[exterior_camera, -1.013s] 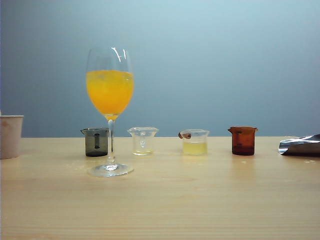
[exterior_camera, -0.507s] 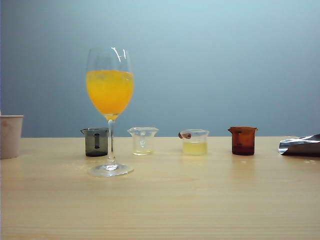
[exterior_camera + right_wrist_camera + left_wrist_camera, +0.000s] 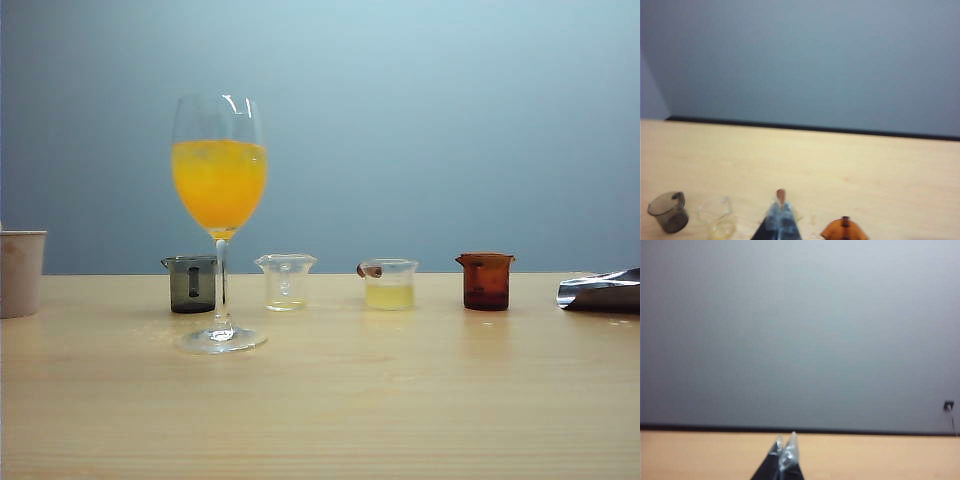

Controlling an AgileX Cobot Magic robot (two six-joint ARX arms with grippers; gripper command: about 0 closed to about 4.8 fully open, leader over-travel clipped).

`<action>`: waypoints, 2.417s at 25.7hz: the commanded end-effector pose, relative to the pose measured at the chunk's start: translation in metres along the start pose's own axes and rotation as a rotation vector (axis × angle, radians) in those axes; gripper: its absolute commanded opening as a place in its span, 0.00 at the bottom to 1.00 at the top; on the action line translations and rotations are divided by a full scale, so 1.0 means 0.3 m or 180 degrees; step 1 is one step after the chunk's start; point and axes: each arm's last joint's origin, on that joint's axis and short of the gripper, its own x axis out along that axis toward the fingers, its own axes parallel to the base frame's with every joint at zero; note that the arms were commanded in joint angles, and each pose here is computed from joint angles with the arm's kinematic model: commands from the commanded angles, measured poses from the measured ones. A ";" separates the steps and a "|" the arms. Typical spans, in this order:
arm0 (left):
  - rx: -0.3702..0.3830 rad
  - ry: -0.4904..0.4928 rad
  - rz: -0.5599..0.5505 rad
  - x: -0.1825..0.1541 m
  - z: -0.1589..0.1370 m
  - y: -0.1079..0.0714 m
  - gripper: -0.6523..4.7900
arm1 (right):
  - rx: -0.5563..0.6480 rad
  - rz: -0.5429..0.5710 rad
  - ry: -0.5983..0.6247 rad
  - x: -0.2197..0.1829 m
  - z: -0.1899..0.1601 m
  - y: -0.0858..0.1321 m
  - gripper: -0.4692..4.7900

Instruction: Pick up the third measuring cup from the left, pour the pineapple juice inside into the goblet, and finally put the measuring cup back in its original place.

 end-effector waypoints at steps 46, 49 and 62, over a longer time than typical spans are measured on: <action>0.0037 0.1749 -0.1453 0.215 -0.232 -0.198 0.11 | 0.0002 0.0301 0.0769 0.636 -0.735 0.101 1.00; 0.0037 0.1750 -0.1453 0.215 -0.232 -0.198 0.11 | -0.0012 0.0297 0.0780 0.680 -0.746 0.106 1.00; 0.0072 0.1808 -0.1460 0.212 -0.237 -0.197 0.11 | -0.0224 -0.0017 0.0833 0.734 -0.781 0.095 1.00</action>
